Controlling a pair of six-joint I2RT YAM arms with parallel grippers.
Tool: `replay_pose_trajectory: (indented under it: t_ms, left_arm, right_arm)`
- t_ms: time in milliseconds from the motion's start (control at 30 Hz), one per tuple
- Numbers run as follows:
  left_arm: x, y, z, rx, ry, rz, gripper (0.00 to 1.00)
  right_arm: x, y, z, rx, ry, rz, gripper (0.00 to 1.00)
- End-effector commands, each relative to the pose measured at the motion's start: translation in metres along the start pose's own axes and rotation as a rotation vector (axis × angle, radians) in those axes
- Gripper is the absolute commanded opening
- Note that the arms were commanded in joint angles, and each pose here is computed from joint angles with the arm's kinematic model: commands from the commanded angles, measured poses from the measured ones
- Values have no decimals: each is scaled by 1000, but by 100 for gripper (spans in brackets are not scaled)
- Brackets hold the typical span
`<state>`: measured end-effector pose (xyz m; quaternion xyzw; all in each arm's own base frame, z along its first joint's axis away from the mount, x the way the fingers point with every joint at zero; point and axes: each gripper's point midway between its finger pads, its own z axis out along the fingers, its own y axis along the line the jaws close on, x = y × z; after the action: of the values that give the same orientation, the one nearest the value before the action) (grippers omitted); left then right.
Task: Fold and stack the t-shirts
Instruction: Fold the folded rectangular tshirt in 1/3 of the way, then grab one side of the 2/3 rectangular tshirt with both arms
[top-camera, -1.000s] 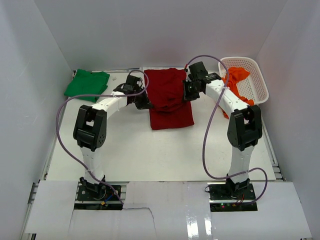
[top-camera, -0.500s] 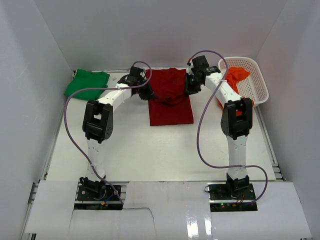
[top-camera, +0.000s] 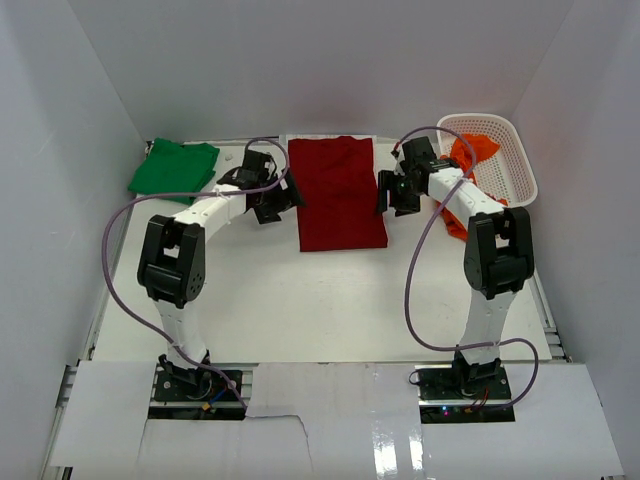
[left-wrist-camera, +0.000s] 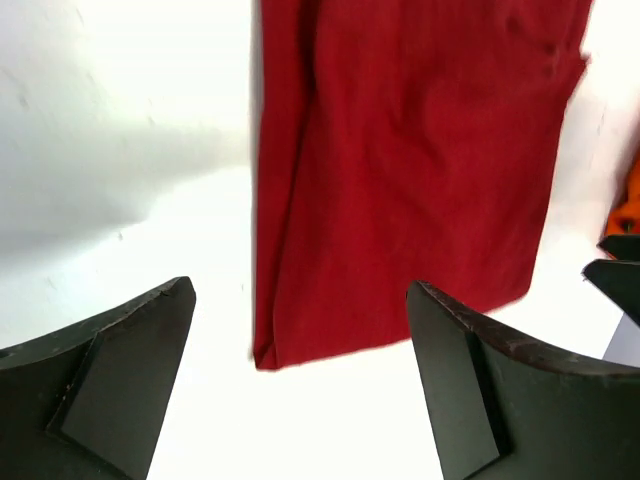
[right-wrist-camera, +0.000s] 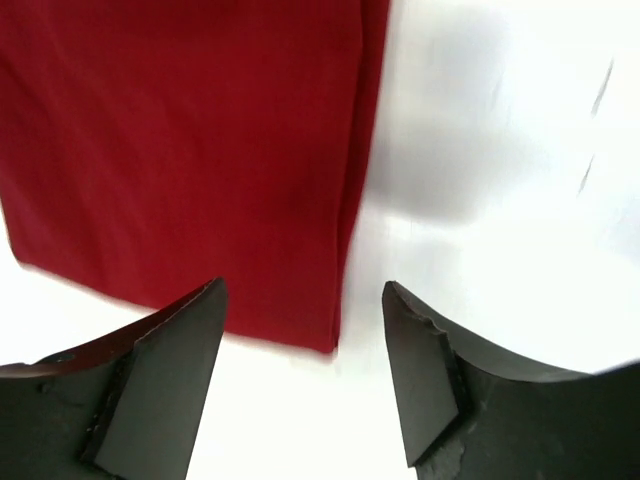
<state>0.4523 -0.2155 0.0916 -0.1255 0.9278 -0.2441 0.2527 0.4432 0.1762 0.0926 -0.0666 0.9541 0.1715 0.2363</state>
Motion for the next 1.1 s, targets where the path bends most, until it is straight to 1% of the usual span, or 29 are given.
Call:
replay_pose_trajectory:
  t_ms: [0, 33, 133, 200, 267, 400, 500, 533, 600, 733, 867, 933, 967, 1033, 1067]
  left_arm:
    - [31, -11, -23, 63, 11, 55, 98]
    - [37, -11, -28, 69, 6, 56, 98]
    - [69, -1, -22, 70, 46, 58, 97]
    - [77, 4, -16, 63, 53, 57, 97]
    - [91, 14, -8, 46, 87, 52, 96]
    - [101, 24, 5, 7, 91, 75, 95]
    - [104, 34, 17, -37, 90, 84, 94]
    - [104, 35, 20, -44, 87, 84, 93]
    - [107, 39, 27, -56, 91, 79, 92]
    - [109, 49, 38, -99, 88, 85, 87]
    - [118, 51, 40, -103, 111, 93, 76]
    - [124, 55, 36, -111, 121, 92, 74]
    - [123, 50, 30, -96, 114, 93, 73]
    - [131, 54, 23, -99, 129, 87, 73]
    - [129, 50, 17, -86, 117, 83, 73]
  right_arm:
    - [20, 10, -18, -54, -20, 2, 68]
    - [28, 9, -17, -53, -8, 10, 66]
    - [48, 10, -13, -82, 23, 22, 64]
    - [54, 11, -7, -99, 38, 28, 63]
    - [64, 11, -1, -113, 62, 40, 61]
    - [77, 5, 14, -104, 95, 58, 59]
    - [88, 1, 23, -104, 121, 70, 55]
    - [89, 1, 26, -107, 120, 72, 49]
    - [94, -1, 33, -108, 134, 78, 43]
    - [99, -3, 41, -108, 150, 83, 42]
    - [102, -6, 44, -100, 156, 83, 41]
    - [103, -7, 45, -95, 158, 82, 41]
    - [103, -7, 45, -97, 158, 81, 41]
    - [103, -7, 45, -95, 158, 82, 41]
    - [103, -7, 45, -97, 158, 81, 41]
